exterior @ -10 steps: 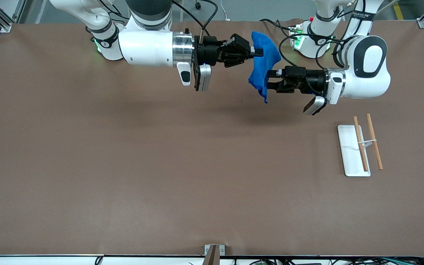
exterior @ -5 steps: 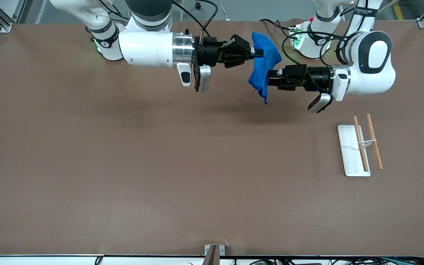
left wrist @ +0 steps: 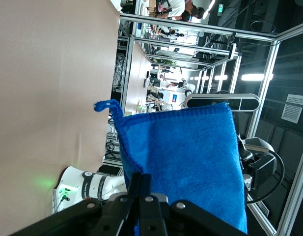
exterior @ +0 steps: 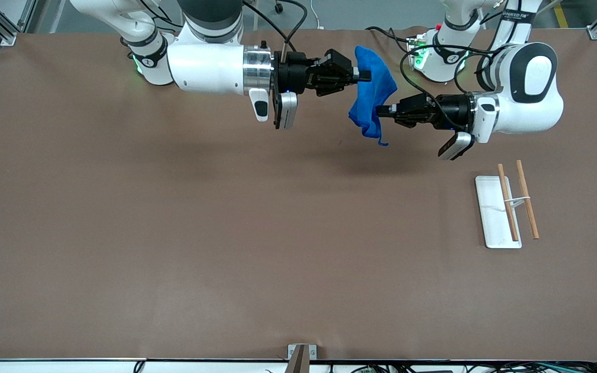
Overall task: Right arm passes towel to left arm to hang
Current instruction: 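Open the right gripper and draw it back from the towel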
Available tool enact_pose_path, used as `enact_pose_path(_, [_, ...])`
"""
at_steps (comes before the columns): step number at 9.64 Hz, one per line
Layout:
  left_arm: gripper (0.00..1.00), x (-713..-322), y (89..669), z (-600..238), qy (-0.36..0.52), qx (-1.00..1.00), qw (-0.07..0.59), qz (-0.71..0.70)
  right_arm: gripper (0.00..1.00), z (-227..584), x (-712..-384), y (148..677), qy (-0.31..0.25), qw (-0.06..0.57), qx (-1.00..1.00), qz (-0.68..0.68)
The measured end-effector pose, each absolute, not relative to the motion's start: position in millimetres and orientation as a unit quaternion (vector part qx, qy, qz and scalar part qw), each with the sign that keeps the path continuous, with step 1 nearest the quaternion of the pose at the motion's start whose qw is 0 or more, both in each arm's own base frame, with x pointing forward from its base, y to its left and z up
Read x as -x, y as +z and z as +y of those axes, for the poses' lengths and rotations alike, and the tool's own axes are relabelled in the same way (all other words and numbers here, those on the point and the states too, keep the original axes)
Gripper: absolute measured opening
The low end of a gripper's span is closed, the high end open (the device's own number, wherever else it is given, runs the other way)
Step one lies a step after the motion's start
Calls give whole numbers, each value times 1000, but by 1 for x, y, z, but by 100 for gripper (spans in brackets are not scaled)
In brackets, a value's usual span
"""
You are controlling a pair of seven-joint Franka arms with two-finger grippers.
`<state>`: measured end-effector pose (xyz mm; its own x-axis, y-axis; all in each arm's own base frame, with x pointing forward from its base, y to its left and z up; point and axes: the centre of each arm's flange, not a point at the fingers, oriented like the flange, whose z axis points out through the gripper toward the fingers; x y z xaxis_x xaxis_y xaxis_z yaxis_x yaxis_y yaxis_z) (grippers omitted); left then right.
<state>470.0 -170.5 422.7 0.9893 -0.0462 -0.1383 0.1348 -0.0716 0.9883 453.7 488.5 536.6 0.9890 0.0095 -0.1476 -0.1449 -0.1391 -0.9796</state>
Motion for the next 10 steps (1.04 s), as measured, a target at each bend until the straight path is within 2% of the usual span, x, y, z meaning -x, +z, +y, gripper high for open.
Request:
enact_pose_path(3, [2, -483, 438, -148, -69, -769, 636, 11, 7, 489, -454, 536, 59, 655, 752, 45])
enact_pose_path(4, [2, -486, 445, -144, -73, -786, 613, 0, 19, 488, -454, 534, 60, 653, 753, 47])
enact_pose_path(6, [2, -491, 456, -138, -72, -816, 573, -26, 50, 477, -464, 520, 56, 645, 760, 63])
enact_pose_path(9, [2, -501, 471, -118, -68, -861, 501, -53, 97, 420, -498, 472, 27, 581, 812, 50])
enact_pose_path(10, [2, -507, 478, -110, -64, -875, 477, -56, 100, 394, -510, 453, 32, 552, 833, 28])
